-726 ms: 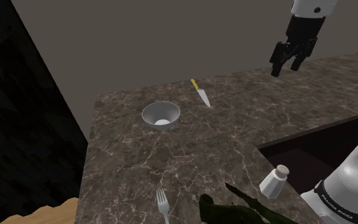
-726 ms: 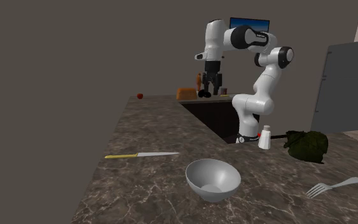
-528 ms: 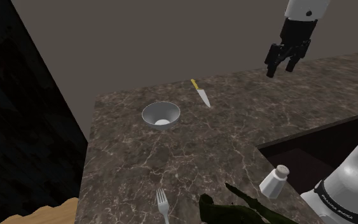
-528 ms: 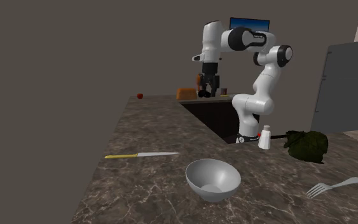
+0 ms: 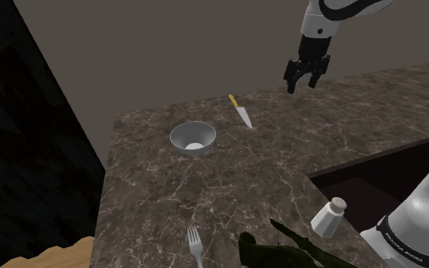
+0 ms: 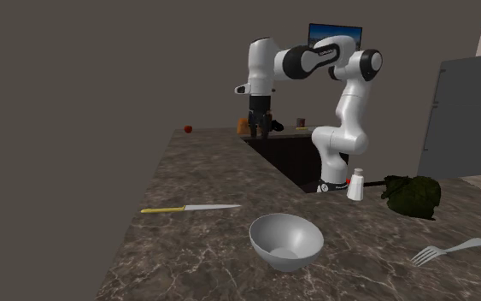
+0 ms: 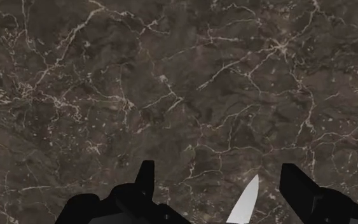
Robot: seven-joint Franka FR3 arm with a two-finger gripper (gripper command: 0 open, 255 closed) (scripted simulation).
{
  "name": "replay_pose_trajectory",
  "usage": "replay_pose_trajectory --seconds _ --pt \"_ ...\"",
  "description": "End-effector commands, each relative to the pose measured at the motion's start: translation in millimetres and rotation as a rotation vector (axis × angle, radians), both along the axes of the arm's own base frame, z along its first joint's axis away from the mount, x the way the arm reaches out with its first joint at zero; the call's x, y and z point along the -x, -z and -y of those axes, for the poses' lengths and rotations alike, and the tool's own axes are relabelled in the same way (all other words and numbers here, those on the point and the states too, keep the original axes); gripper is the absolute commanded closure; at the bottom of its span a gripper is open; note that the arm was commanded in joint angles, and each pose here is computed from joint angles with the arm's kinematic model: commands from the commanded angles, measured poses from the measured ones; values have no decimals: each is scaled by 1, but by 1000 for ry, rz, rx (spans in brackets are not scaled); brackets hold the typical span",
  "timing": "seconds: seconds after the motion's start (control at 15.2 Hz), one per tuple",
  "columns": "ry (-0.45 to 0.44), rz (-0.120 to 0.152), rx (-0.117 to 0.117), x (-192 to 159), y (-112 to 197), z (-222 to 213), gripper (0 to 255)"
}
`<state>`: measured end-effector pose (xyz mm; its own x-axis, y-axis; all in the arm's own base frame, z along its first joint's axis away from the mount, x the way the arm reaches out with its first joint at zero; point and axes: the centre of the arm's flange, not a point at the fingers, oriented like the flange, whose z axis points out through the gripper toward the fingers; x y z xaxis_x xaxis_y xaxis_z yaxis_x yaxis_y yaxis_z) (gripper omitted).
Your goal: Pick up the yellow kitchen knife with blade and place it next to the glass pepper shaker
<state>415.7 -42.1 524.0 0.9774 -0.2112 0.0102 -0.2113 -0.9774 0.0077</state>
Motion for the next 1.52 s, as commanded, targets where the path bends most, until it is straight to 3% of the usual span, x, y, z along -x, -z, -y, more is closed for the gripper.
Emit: replay_pose_trajectory --seconds 0.0,1.45 --pt "0 0 -3 -20 11 0 0" --pt "5 -3 -35 -284 133 14 0"
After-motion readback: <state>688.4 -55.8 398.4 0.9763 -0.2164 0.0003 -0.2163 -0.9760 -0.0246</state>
